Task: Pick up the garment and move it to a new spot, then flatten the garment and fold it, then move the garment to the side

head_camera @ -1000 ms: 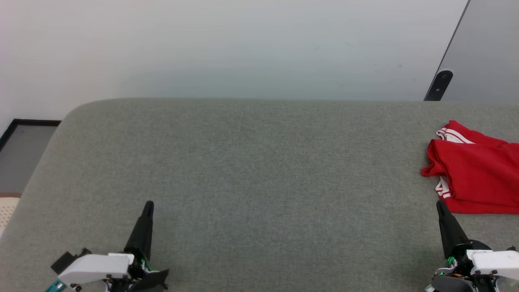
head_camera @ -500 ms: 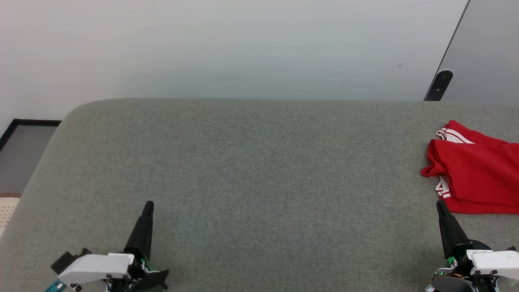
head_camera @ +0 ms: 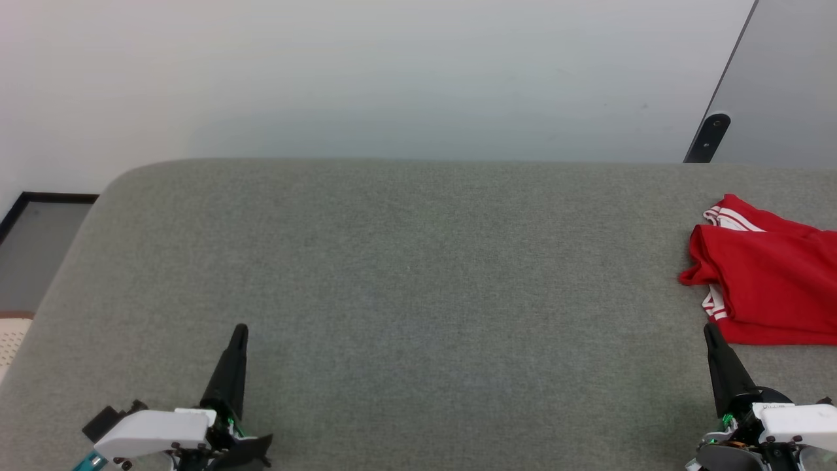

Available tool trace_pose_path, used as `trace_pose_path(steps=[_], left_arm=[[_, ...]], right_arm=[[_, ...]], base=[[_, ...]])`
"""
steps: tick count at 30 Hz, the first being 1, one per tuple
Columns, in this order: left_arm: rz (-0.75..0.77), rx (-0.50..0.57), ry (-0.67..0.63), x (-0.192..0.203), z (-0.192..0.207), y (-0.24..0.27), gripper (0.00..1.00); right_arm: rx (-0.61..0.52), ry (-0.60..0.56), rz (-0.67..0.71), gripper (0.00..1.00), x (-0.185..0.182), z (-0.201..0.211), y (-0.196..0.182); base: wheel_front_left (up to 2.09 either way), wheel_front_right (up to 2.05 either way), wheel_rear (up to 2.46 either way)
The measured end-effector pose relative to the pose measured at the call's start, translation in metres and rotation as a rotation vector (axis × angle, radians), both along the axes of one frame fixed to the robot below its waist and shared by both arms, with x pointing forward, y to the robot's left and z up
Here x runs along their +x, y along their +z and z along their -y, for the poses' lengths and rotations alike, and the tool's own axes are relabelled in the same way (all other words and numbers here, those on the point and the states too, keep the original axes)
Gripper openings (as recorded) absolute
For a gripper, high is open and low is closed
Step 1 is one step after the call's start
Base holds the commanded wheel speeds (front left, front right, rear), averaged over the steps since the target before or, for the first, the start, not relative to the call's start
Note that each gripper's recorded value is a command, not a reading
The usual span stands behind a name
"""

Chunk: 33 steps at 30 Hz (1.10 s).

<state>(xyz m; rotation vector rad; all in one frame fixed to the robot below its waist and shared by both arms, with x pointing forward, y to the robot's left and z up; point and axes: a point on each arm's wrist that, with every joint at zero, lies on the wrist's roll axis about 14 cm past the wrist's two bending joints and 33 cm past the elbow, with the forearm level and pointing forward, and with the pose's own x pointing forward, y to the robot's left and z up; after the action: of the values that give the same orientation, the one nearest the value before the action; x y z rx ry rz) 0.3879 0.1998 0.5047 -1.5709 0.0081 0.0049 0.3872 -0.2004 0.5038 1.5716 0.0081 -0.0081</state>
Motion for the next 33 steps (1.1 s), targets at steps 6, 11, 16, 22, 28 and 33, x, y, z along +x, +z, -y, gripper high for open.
trace_pose_path(steps=[6, 11, 16, 22, 28, 33], left_arm=[[0.0, 0.0, 0.0, 0.0, 0.0, 0.0, 0.0], [0.0, 0.0, 0.0, 0.0, 0.0, 0.0, 0.0], [0.0, 0.0, 0.0, 0.0, 0.0, 0.0, 0.0], [0.0, 0.0, 0.0, 0.0, 0.0, 0.0, 0.0], [0.0, 0.0, 0.0, 0.0, 0.0, 0.0, 0.0], [0.0, 0.0, 0.0, 0.0, 0.0, 0.0, 0.0]], right_arm=[[0.0, 0.0, 0.0, 0.0, 0.0, 0.0, 0.0], [0.0, 0.0, 0.0, 0.0, 0.0, 0.0, 0.0], [0.0, 0.0, 0.0, 0.0, 0.0, 0.0, 0.0], [0.0, 0.0, 0.0, 0.0, 0.0, 0.0, 0.0], [0.0, 0.0, 0.0, 0.0, 0.0, 0.0, 0.0], [0.0, 0.0, 0.0, 0.0, 0.0, 0.0, 0.0001]], base=[[0.0, 0.0, 0.0], [0.0, 0.0, 0.0], [0.0, 0.0, 0.0], [0.0, 0.0, 0.0], [0.0, 0.0, 0.0], [0.0, 0.0, 0.0]])
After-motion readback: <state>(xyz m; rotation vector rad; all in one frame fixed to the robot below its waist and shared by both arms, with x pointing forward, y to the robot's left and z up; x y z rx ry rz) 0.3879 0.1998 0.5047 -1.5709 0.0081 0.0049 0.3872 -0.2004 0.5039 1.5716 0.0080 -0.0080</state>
